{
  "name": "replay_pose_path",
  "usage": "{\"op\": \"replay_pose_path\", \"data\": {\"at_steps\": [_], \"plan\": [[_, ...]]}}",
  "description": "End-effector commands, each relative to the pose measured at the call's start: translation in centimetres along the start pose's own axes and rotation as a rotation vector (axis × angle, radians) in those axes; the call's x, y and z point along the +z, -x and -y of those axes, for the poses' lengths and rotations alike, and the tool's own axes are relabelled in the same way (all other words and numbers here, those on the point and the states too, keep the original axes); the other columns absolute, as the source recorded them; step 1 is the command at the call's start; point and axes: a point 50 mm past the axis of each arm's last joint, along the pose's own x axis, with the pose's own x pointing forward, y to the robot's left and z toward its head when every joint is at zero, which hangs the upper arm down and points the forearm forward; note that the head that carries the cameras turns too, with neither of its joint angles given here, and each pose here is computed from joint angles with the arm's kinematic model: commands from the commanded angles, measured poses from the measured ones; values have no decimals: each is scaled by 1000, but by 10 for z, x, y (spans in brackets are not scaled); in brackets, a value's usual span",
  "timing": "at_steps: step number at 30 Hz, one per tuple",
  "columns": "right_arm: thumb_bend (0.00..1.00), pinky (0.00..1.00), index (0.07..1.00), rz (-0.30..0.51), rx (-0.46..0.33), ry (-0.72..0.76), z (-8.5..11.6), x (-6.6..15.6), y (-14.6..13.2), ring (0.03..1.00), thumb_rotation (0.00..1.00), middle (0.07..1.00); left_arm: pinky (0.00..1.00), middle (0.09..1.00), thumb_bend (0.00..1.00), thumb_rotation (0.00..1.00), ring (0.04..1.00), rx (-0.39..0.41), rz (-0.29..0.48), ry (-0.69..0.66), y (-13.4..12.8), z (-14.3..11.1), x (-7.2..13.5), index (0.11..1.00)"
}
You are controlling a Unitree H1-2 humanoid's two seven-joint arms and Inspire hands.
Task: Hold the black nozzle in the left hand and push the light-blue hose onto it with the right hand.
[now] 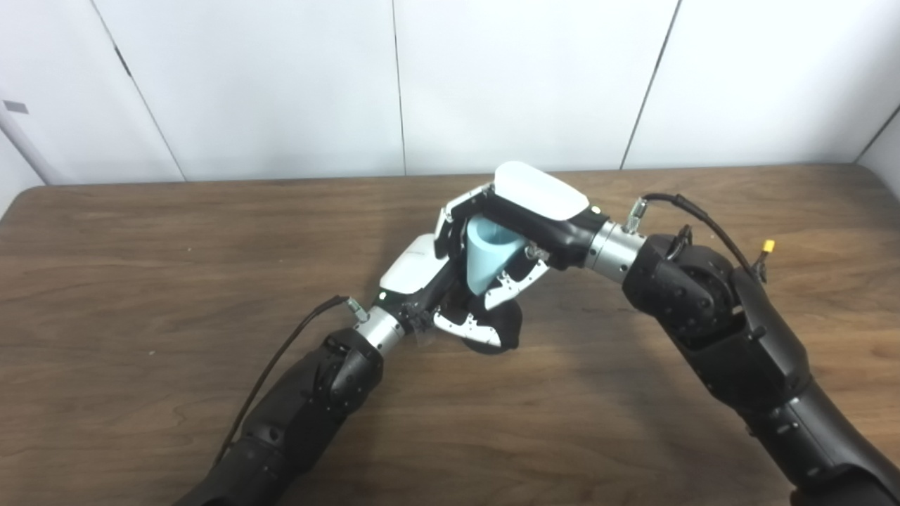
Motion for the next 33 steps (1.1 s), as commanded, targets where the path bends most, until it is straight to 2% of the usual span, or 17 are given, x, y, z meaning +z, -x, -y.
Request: {"op": "replay_pose_path", "data": {"at_steps": [1,5,9,12,22,25,29,31,33], "plan": [[965,727,980,-63,-3,-32,15,3,1,963,178,979,476,468,527,0,540,-284,-288,55,93,93,-33,492],[978,758,999,-73,-101,-39,28,0,3,999,183,999,459,463,527,0,525,-287,-294,56,93,93,-34,494],[985,781,1000,-72,-154,-35,36,-2,5,1000,174,1000,453,461,526,0,533,-290,-294,50,93,92,-35,495],[993,765,1000,-81,-161,-33,38,-2,7,1000,182,1000,449,457,526,0,527,-285,-295,54,94,93,-35,496],[1000,863,1000,-94,-209,-36,41,-3,9,1000,263,1000,447,461,526,0,529,-290,-299,52,95,93,-35,495],[1000,875,1000,-103,-195,-45,47,-1,8,1000,306,1000,448,461,527,0,529,-290,-299,50,95,93,-35,494],[1000,910,1000,-105,-117,-64,62,4,14,1000,396,1000,444,458,526,0,525,-289,-297,54,94,93,-34,496],[1000,910,1000,-103,-84,-75,68,6,18,1000,384,1000,443,453,526,0,519,-286,-296,54,94,93,-34,498],[1000,928,1000,-103,-11,-82,77,11,26,1000,357,1000,450,458,526,0,526,-286,-298,54,94,93,-34,496]]}}
